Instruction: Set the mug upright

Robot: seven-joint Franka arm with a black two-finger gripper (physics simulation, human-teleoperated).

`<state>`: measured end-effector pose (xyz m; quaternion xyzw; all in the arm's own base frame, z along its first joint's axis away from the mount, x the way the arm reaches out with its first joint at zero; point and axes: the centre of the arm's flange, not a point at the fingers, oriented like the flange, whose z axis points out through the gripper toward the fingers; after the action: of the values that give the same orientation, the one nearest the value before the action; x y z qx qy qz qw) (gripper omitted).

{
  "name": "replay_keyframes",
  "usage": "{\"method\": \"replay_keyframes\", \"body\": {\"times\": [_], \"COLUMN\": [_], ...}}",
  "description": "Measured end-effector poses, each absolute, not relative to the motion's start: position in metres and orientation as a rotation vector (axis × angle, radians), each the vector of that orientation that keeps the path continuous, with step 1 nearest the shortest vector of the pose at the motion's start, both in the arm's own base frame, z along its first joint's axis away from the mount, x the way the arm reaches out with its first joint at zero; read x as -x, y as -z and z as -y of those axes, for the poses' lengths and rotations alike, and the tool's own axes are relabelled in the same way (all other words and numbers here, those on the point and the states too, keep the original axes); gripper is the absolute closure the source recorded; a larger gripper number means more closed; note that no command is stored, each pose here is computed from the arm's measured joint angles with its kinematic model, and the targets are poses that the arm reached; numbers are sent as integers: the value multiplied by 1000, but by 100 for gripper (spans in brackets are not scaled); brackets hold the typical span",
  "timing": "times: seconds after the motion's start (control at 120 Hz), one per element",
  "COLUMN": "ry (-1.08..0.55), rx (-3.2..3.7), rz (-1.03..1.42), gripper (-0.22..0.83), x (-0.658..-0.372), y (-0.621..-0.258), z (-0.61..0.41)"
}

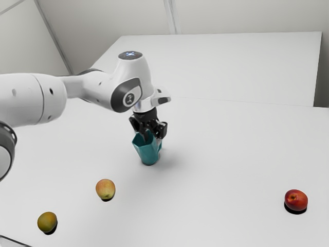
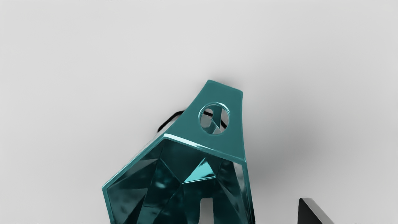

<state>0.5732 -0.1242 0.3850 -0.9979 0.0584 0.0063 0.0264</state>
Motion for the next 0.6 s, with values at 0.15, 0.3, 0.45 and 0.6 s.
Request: {"method": "replay_keyframes", "body": {"times": [0.15, 0.3, 0.45, 0.6], "ry": [34, 234, 223, 185], "rx": [3099, 3116, 3103, 3103], "rz": [-165, -150, -221, -262], "gripper": [21, 10, 5, 2], "x": [-575, -605, -604, -602], "y": [-415, -526, -574, -596], "z": [127, 94, 74, 52]}}
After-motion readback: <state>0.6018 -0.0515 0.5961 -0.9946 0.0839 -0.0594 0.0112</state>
